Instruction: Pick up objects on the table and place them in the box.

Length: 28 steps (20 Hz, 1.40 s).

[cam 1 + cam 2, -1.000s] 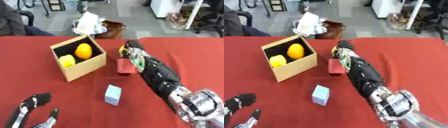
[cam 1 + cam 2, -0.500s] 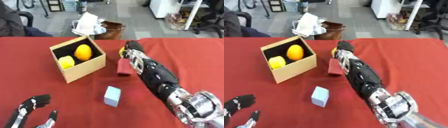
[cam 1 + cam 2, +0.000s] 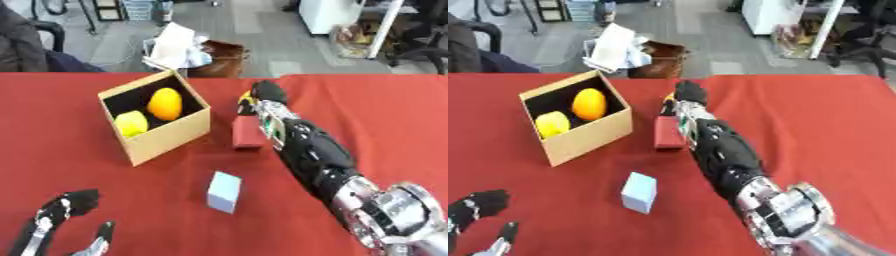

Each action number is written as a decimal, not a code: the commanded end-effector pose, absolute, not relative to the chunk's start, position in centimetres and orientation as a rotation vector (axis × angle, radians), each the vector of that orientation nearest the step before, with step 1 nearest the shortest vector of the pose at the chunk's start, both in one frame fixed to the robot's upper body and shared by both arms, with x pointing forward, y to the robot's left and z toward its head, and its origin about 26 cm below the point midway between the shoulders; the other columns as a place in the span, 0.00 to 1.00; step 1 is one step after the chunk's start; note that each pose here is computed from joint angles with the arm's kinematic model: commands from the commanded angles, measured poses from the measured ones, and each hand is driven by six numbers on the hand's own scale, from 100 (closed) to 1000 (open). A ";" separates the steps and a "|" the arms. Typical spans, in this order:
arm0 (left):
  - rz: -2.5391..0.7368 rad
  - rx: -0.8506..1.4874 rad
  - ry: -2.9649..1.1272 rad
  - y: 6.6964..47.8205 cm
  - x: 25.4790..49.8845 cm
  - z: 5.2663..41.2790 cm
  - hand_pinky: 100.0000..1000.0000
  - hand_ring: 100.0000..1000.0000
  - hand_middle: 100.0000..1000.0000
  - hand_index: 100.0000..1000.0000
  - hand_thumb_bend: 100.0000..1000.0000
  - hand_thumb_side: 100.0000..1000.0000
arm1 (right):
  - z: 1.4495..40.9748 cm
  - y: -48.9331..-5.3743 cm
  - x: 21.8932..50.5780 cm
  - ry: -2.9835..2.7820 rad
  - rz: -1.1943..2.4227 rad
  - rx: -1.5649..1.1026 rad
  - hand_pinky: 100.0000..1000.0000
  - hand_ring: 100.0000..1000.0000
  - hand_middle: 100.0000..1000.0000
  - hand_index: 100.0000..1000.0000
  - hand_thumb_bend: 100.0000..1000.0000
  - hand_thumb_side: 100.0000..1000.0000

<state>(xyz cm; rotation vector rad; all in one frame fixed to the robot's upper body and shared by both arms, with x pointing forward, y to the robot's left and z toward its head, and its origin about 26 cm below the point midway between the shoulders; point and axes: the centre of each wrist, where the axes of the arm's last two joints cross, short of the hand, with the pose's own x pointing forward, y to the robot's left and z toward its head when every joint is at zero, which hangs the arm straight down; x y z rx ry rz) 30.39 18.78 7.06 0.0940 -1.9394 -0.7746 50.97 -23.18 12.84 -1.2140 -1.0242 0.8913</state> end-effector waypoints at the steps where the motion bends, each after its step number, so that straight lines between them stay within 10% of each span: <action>1: -0.769 0.095 -1.974 18.7 30.5 8.0 0.75 0.71 0.68 0.81 0.22 0.28 | 10.9 -24.1 50.5 -0.950 0.909 -1.192 0.47 0.48 0.48 0.65 0.05 0.00; 7: -0.769 0.096 -1.973 18.8 30.5 7.9 0.75 0.71 0.68 0.81 0.21 0.28 | 11.7 -24.2 50.7 -1.003 0.852 -1.278 0.26 0.32 0.22 0.39 0.02 0.00; 28: -0.775 0.097 -1.957 18.9 30.4 7.5 0.75 0.71 0.68 0.81 0.21 0.28 | 25.3 -15.6 49.7 -1.681 0.922 -1.191 0.14 0.23 0.18 0.37 0.00 0.00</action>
